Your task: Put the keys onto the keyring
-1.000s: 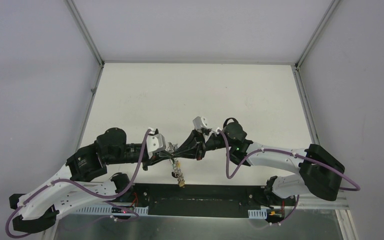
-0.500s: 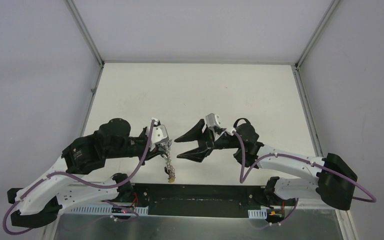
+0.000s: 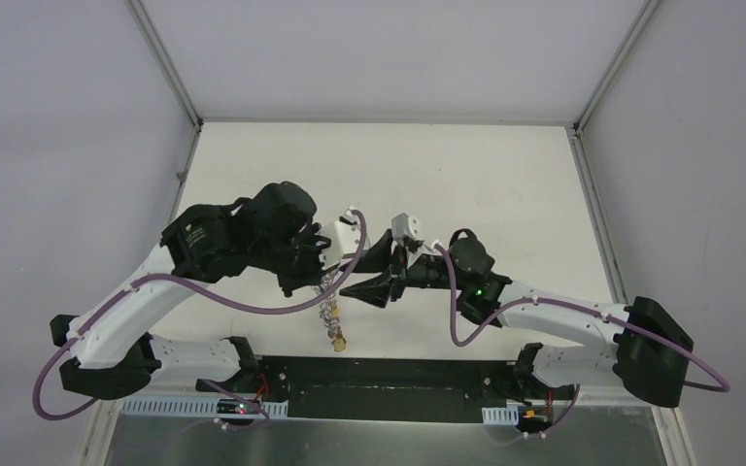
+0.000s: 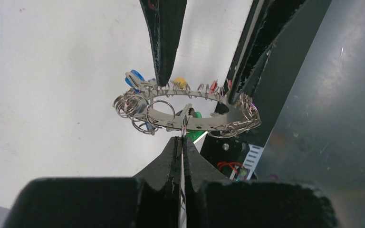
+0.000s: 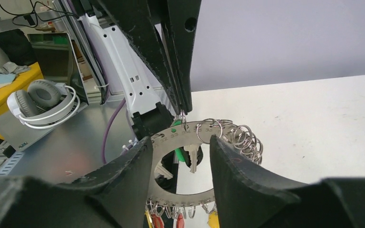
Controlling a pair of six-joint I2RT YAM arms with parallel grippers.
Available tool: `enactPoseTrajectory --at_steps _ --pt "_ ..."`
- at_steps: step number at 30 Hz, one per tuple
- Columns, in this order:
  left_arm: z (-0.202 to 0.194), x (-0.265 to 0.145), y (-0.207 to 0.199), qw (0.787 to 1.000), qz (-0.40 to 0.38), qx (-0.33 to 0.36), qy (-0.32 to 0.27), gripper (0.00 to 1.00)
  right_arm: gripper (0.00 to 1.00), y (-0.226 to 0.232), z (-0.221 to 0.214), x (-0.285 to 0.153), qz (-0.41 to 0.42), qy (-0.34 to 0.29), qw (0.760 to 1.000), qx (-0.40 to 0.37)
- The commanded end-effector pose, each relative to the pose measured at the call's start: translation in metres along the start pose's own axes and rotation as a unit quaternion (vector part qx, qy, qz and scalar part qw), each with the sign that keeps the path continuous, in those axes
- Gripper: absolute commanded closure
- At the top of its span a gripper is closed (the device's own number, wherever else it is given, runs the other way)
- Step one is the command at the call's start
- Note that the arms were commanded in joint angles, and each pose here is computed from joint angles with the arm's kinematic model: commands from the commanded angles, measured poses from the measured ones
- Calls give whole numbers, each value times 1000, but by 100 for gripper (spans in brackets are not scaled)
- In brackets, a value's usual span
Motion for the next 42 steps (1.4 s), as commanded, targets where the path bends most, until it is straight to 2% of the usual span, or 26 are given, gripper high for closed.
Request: enactPoseTrajectory --at_steps 1,5,13,20,26,31,39,42 --pt "4 -14 0 999 2 17 51 100 54 -1 11 10 11 -37 999 -3" --pt "14 -9 0 996 -4 15 90 100 60 -1 8 15 21 -53 998 6" --pt "21 -4 -2 995 -23 10 99 100 61 -4 0 23 15 -79 996 25" --pt "19 -1 -1 994 -21 17 101 100 78 -3 0 25 26 -81 996 26" --pt "18 0 -2 996 -26 12 88 100 78 -3 -3 26 29 -75 996 29" --pt "17 1 -2 996 -28 10 79 100 83 -2 -2 32 59 -71 995 34" --pt "15 0 -4 997 -33 5 65 100 76 -3 -6 34 59 -66 995 40" --pt "15 1 -5 997 -40 4 64 100 84 -3 -5 35 63 -67 995 37"
Point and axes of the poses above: each gripper's point midway between its finger pads, its own x axis out along the fingers, its own y axis along the line the jaws close on, z = x × y, the point moved 10 cm from there along -x, back along the fingers, and after that the axes turned 11 degrees about -x, right-handed, at the moved point
